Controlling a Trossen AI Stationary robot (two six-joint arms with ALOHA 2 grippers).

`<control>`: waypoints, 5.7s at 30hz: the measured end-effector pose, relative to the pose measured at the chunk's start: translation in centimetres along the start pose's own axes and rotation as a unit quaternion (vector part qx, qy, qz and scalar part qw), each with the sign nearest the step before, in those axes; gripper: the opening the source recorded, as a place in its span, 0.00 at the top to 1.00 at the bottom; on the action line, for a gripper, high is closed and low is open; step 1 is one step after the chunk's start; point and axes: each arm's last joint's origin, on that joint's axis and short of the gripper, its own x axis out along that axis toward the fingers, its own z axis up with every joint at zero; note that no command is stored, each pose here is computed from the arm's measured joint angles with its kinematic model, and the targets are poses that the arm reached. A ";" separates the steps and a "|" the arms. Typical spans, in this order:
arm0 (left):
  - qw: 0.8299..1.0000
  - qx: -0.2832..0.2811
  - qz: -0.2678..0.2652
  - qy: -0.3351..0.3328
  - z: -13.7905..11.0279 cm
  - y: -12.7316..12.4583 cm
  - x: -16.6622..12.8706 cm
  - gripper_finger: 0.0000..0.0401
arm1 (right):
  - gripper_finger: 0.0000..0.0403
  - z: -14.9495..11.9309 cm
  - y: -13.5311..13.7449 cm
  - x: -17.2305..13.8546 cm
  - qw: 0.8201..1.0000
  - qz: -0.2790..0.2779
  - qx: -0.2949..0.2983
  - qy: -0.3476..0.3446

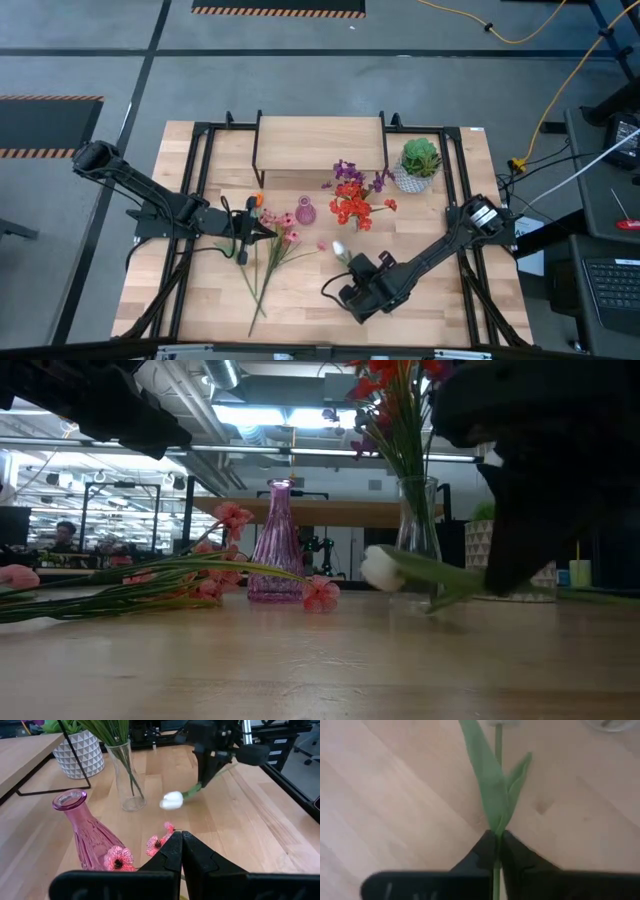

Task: Pick and place flowers into a vace then onto a shelf
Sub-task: Put the white flower into the transparent vase

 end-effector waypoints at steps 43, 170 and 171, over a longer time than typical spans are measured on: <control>1.000 -0.010 0.001 0.007 -0.1 0.0 0.0 0.99 | 1.00 1.9 -9.5 -5.6 0.795 0.275 -0.313 -0.441; 0.996 0.031 0.086 -0.021 0.4 0.5 0.0 0.99 | 1.00 5.7 -22.8 -7.1 0.606 0.308 -0.142 -0.719; 0.996 0.031 0.086 -0.022 0.4 0.5 0.0 0.99 | 1.00 5.9 -22.5 -7.1 0.607 0.306 -0.146 -0.719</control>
